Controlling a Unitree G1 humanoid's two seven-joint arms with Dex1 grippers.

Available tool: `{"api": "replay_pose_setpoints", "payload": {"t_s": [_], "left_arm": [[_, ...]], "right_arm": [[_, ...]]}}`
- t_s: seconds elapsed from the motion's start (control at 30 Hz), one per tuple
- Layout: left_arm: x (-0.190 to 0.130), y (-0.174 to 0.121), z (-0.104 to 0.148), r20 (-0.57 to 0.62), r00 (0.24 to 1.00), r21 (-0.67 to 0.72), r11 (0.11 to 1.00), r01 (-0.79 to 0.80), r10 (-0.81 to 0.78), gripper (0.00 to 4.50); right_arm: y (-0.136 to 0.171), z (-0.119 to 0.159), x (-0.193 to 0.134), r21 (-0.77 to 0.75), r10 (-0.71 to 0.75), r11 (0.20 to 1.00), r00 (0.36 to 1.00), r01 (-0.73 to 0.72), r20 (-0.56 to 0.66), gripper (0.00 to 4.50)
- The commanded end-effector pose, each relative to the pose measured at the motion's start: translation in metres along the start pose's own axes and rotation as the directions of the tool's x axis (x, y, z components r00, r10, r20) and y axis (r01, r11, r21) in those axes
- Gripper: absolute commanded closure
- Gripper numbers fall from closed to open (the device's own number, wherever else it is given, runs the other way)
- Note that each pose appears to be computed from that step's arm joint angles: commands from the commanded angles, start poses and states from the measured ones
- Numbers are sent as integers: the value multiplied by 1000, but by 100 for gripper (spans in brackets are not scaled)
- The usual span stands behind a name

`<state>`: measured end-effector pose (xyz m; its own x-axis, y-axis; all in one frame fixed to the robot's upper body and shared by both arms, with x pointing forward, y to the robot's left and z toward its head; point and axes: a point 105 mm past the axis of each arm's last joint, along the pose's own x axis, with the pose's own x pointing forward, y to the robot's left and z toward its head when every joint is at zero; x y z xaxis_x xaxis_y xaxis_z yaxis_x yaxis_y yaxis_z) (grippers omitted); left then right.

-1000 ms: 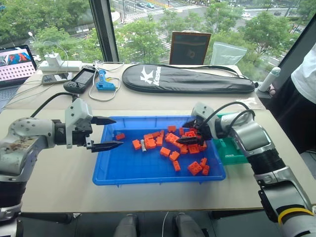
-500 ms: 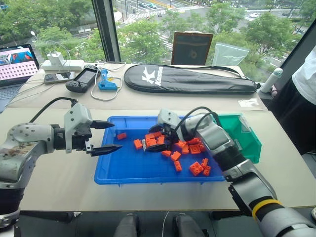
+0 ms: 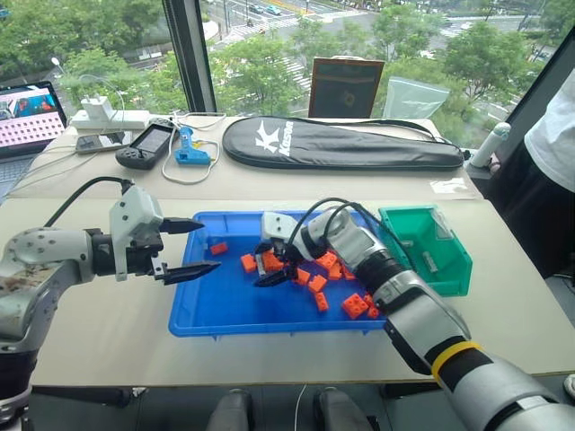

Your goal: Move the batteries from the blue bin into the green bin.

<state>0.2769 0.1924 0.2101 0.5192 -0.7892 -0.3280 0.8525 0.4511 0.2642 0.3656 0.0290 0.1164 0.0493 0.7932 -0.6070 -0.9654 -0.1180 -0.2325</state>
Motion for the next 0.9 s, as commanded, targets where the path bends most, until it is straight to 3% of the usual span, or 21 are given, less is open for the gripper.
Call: {"api": "replay_pose_setpoints", "payload": {"t_s": [0.03,0.13,0.23,0.37,0.5,0.6,0.73,0.9], "left_arm": [[-5,1,10,19,1000,37,999,-24,23,0],[-4,1,10,19,1000,39,999,-25,24,0],[-4,1,10,21,999,41,999,-25,24,0],[-2,1,10,24,1000,43,999,-21,20,0],[1,2,10,29,1000,46,999,-14,13,0],[4,2,12,38,999,50,999,5,-7,0],[15,-4,20,72,994,60,996,72,-76,0],[30,1,33,126,983,78,989,123,-132,0]], "right_arm": [[-5,1,2,-52,-9,999,998,6,-56,3],[-4,-2,4,-48,6,999,997,-9,-74,3],[-4,-1,4,-41,5,999,998,-8,-70,65],[-5,-1,1,-41,4,999,998,-7,-66,199],[-10,3,-7,-54,-22,998,999,19,-45,200],[-16,28,-26,-55,-25,998,998,28,55,200],[-16,48,-56,-56,-46,997,990,54,133,200],[-12,48,-112,8,-177,984,972,178,153,200]]}}
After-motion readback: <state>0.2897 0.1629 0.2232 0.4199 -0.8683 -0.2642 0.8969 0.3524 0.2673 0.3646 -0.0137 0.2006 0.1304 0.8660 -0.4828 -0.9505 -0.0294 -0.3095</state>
